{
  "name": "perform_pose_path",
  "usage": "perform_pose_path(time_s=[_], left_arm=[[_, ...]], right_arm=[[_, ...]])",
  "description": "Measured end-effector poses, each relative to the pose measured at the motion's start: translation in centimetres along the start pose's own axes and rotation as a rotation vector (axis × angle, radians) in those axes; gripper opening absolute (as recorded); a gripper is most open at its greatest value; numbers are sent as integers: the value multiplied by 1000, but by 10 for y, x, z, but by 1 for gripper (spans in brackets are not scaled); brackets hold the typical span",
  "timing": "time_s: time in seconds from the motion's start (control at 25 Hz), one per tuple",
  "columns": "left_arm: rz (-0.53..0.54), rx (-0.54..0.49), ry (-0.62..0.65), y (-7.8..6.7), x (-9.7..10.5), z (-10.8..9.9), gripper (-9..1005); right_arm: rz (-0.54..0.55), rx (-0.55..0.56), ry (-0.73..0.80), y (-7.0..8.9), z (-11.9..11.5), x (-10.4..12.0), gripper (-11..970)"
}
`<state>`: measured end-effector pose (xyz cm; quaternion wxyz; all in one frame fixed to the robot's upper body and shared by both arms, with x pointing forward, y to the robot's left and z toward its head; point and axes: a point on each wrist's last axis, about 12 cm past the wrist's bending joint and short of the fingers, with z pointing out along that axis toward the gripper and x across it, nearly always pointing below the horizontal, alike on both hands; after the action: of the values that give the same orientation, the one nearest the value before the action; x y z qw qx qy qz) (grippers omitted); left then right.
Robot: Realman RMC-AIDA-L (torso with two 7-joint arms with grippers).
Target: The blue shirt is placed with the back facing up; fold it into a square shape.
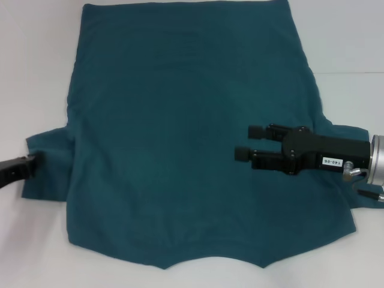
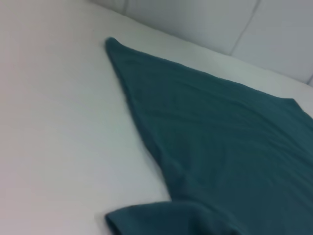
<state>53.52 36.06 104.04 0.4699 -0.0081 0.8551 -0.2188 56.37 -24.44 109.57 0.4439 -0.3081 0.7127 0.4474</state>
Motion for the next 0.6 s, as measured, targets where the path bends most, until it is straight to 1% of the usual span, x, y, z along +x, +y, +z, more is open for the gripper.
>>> perform_pose_path(time_s=[0.04,0.08,0.32,0.6], left_arm=[[0,0,0,0,0,0,17],[11,-28,-10,5,-5,-2,14],[52,-91,-32,16,-20,-7,12],[102,-119,-47,18,-33,-4,42]], right_arm=[[4,-2,-5,0,1,0,851],[8,-4,-9,1,2,1,851],[25,-13,-22,2,5,4,852],[40,-18,-27,3,7,6,852]])
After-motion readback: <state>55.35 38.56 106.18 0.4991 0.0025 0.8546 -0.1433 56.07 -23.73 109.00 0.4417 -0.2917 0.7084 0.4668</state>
